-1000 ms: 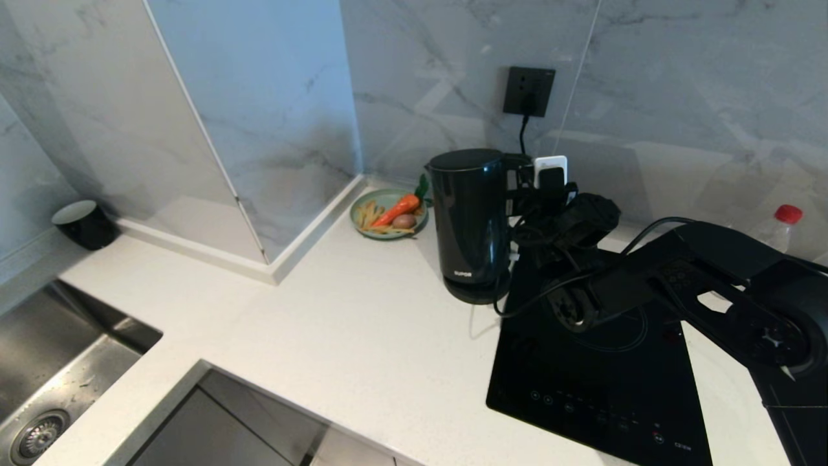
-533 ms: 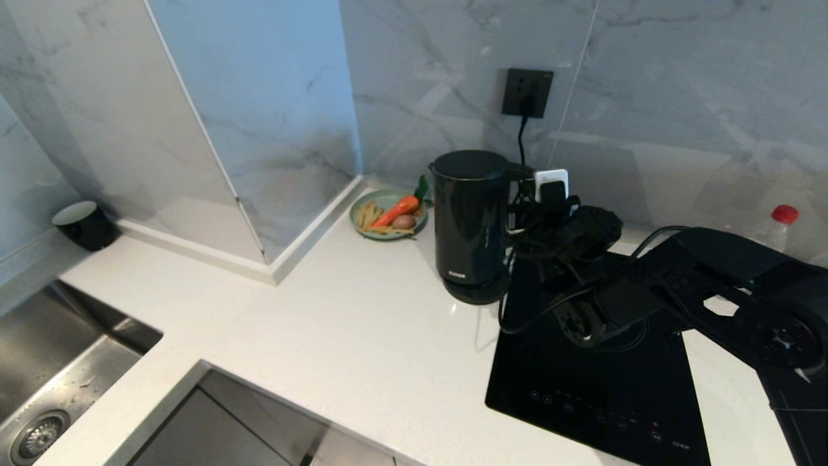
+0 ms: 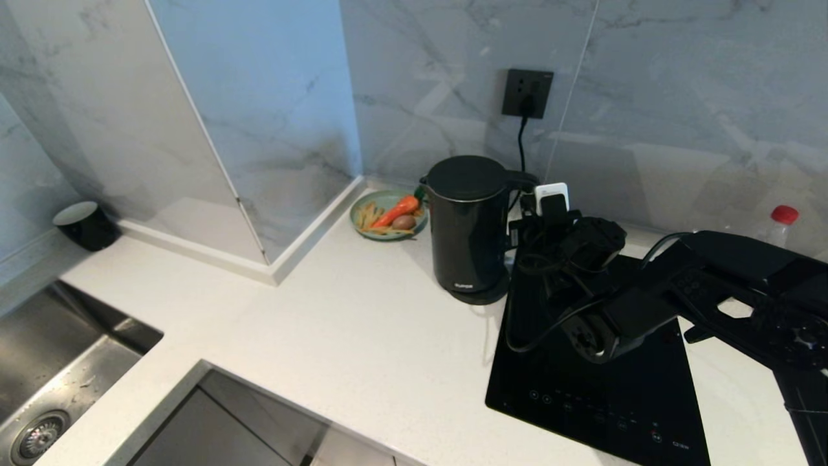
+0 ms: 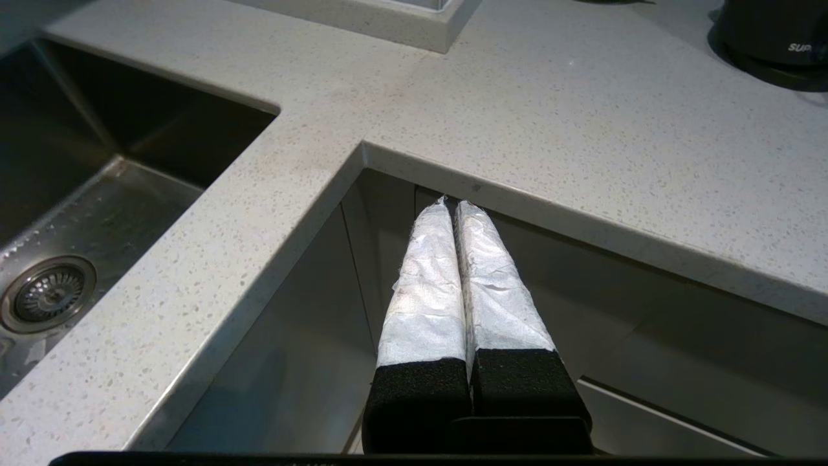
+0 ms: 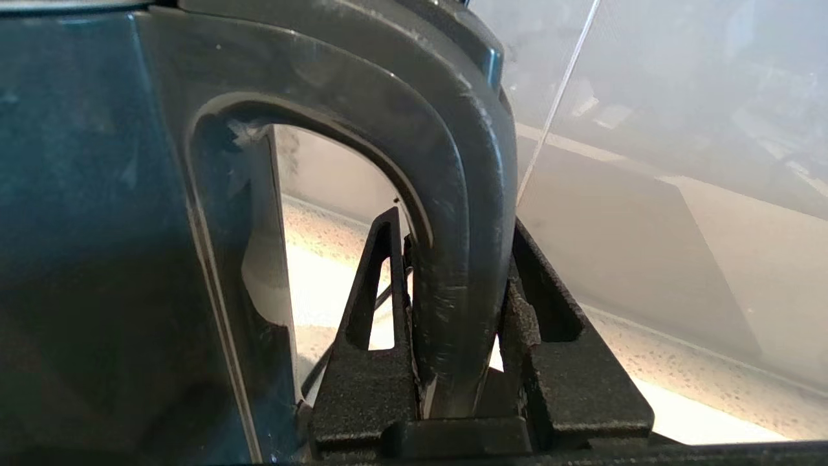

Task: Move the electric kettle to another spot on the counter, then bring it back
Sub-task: Place it on the power base

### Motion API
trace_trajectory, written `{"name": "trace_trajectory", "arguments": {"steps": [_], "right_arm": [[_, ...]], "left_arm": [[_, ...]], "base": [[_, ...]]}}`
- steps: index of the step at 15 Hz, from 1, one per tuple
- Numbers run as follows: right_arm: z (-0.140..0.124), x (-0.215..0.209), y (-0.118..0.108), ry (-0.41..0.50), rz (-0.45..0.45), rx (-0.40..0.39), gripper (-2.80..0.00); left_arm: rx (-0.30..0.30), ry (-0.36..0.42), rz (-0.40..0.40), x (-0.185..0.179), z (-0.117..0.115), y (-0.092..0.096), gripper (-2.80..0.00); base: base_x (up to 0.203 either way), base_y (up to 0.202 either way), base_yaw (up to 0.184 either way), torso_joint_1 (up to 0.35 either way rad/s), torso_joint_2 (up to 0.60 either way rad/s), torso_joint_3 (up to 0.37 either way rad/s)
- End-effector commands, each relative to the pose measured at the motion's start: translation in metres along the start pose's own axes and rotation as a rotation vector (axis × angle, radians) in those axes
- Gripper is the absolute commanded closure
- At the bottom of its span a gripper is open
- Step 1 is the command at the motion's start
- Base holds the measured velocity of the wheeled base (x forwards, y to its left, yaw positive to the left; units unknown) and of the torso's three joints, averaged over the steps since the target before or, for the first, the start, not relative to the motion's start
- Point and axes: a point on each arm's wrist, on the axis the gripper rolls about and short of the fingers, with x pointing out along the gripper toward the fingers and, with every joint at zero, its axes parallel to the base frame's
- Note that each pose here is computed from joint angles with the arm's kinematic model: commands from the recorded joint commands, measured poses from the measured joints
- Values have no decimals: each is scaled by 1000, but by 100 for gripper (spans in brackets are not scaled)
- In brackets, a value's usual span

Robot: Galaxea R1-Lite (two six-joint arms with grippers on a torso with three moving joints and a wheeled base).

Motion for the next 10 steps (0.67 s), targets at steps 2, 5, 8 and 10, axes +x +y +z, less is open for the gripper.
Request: {"name": "trace_trajectory", "arguments": {"steps": [2,5,8,10], "right_arm": [[5,1,-2,-14,-9,2,0],[3,2,-4,-13,-12,0,0],[5,5,-11,-21,-33,-1,0],[7,6,-15,-24,-39,-1,0]], "left_arm": [[-1,1,0,0,0,0,0],[0,2,0,0,0,0,0],[-1,2,0,0,0,0,0],[-1,1,0,0,0,0,0]], "base": [[0,0,0,0,0,0],[0,0,0,0,0,0],[0,0,0,0,0,0],[0,0,0,0,0,0]]}}
